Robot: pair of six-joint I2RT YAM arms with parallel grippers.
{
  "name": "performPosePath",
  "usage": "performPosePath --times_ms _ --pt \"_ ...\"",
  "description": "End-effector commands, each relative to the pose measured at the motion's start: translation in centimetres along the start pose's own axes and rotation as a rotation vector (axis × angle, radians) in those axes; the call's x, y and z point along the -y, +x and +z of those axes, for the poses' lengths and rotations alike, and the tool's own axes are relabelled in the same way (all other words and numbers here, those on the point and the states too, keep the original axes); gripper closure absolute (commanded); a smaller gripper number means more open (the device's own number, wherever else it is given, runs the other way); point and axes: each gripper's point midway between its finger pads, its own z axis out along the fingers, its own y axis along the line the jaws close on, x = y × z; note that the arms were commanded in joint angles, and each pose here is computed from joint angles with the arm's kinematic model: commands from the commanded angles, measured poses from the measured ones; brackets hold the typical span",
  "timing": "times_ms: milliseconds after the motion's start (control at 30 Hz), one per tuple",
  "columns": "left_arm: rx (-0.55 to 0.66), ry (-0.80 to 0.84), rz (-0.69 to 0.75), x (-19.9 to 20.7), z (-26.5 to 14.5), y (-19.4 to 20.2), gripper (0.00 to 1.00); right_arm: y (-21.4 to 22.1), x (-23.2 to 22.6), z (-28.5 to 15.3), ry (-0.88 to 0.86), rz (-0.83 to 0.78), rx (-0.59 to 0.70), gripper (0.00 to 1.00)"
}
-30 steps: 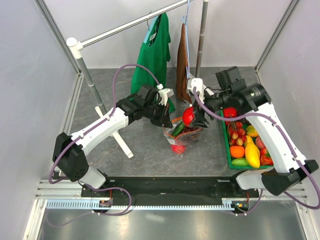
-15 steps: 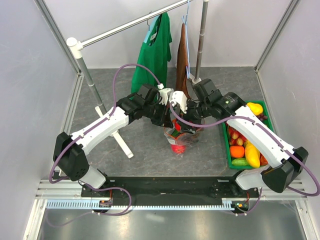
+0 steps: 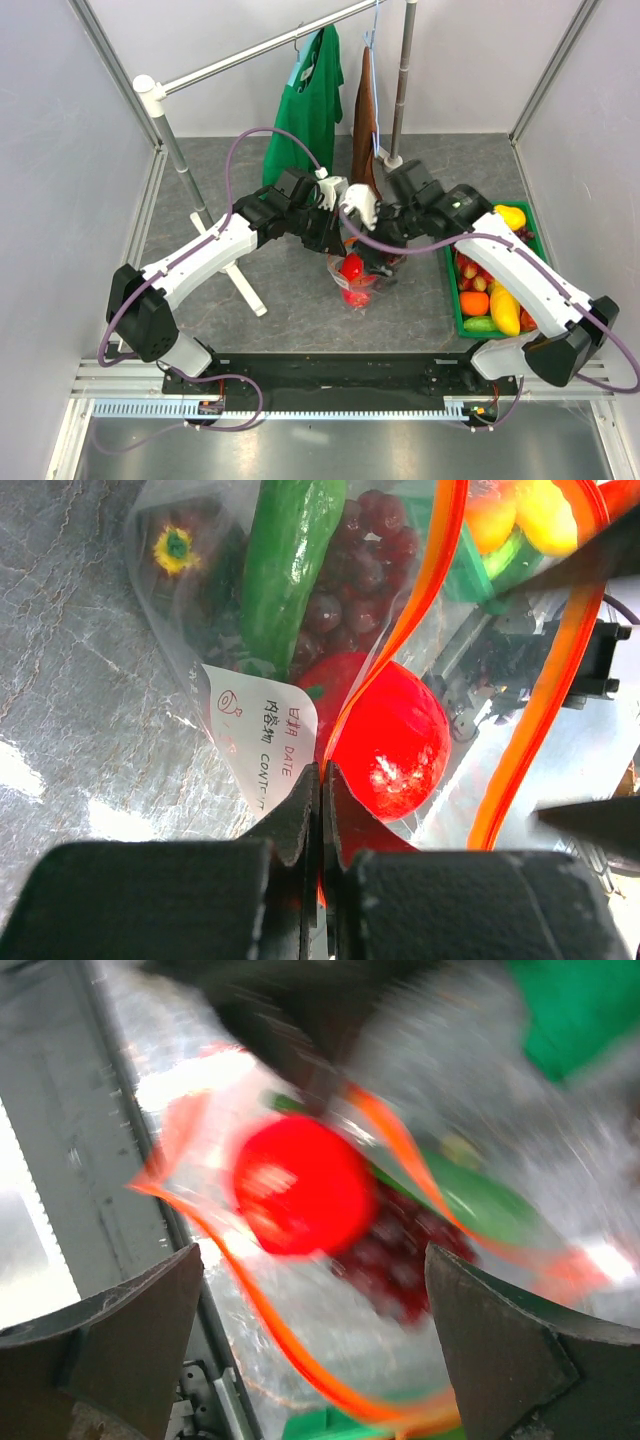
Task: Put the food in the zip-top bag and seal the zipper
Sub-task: Place the fake fruit in the zipper food storage bag.
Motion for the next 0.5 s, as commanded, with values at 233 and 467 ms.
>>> performPosePath --times_ms 233,467 --pt "0.04 0.026 0.043 0.8 -1.1 -1.1 0.98 11.0 9.3 -13.3 0.296 0.455 -0.031 0.02" --pt "0.044 0.039 0.041 0.9 -0.9 -0.9 0.98 22.4 12.3 -16.7 0.422 0.709 -0.169 0.06"
